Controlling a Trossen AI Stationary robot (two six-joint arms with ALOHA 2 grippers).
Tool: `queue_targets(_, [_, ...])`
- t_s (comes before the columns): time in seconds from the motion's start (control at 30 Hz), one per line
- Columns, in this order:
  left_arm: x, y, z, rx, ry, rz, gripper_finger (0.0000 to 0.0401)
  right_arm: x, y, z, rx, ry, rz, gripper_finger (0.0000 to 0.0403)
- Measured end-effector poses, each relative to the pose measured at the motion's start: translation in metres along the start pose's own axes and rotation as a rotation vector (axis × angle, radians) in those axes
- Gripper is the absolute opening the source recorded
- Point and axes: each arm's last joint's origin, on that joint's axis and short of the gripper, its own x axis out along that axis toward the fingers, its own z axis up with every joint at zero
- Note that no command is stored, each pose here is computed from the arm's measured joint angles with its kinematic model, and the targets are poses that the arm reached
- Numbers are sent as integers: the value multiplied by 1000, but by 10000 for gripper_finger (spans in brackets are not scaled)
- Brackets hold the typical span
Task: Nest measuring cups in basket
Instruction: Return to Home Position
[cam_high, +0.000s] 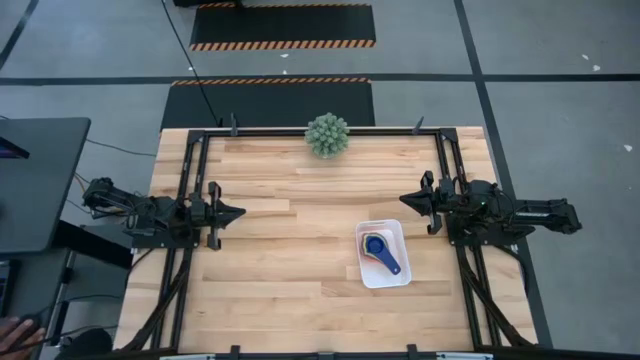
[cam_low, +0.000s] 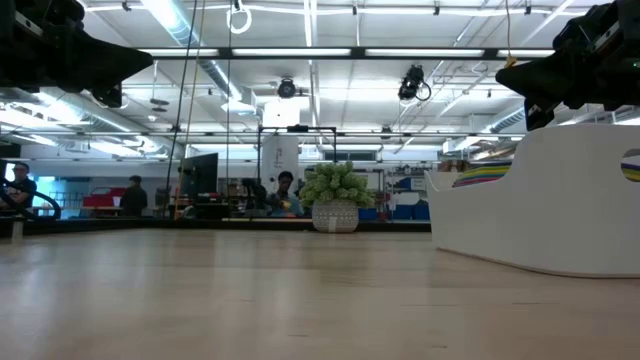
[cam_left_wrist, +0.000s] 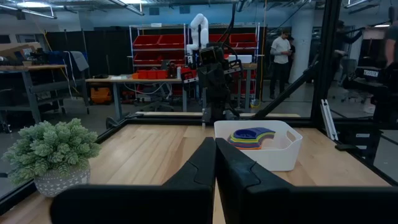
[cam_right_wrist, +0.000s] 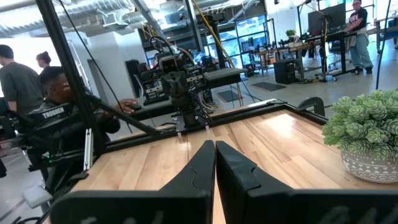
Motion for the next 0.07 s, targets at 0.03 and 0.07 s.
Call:
queue_targets(0.03, [0, 0, 0, 0, 0, 0, 16, 0, 0, 0, 0, 0, 0, 19])
queue_targets(0.07, [0, 0, 0, 0, 0, 0, 16, 0, 0, 0, 0, 0, 0, 19])
